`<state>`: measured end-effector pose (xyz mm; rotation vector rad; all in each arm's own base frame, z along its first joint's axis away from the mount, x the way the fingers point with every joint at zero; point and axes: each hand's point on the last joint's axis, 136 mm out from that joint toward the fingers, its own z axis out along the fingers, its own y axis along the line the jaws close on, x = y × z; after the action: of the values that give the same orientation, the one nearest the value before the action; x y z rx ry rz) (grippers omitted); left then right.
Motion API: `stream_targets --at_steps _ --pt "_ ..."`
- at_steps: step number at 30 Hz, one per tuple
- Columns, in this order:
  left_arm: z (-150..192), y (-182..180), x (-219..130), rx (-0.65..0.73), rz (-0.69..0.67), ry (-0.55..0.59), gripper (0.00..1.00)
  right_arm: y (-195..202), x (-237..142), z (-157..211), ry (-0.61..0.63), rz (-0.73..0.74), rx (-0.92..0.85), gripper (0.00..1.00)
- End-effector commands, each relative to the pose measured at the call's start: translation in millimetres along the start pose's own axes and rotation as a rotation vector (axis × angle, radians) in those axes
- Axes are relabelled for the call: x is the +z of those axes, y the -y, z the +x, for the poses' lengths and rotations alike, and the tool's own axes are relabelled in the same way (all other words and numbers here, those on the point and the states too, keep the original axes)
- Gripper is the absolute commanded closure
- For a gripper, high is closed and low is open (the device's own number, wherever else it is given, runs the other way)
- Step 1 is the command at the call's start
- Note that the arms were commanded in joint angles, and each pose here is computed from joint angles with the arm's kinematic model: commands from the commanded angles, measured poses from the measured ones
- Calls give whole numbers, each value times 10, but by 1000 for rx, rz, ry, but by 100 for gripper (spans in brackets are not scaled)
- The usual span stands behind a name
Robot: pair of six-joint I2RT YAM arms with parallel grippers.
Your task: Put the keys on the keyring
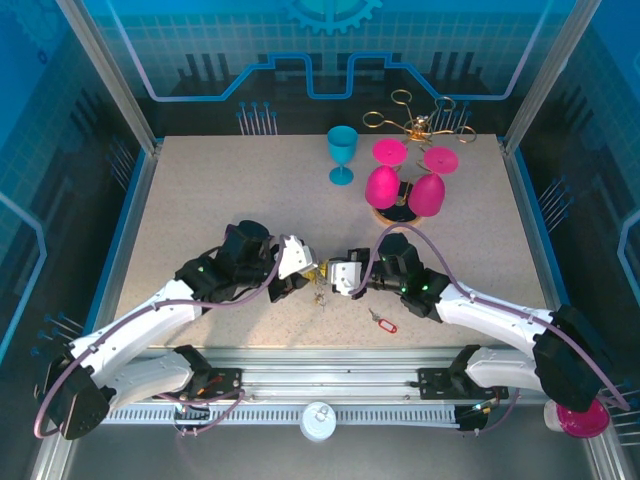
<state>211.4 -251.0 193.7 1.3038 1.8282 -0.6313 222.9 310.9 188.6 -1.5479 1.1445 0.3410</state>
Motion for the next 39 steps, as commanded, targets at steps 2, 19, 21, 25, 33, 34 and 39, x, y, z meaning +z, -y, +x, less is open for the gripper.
stream_targets --at_steps 2,19,21,25,33,34,39 --pt "-4 -15 46 -22 -1 7 100 72 -21 -269 91 17 -24 100" --pt "74 -159 71 -129 -38 -26 100 85 -52 -319 114 28 -21 100" --pt "77 -176 70 -152 -35 -27 100 82 -54 -325 118 30 -21 100" --pt "77 -213 70 -181 -37 -20 100 71 -57 -321 121 28 -20 100" --pt "-22 -74 8 -127 33 38 100 87 -36 -263 91 37 -16 100" --pt "-32 -57 -1 -121 40 43 100 87 -33 -259 88 37 -16 100" --pt "-32 -42 -16 -116 43 48 100 82 -31 -269 92 33 -17 100"
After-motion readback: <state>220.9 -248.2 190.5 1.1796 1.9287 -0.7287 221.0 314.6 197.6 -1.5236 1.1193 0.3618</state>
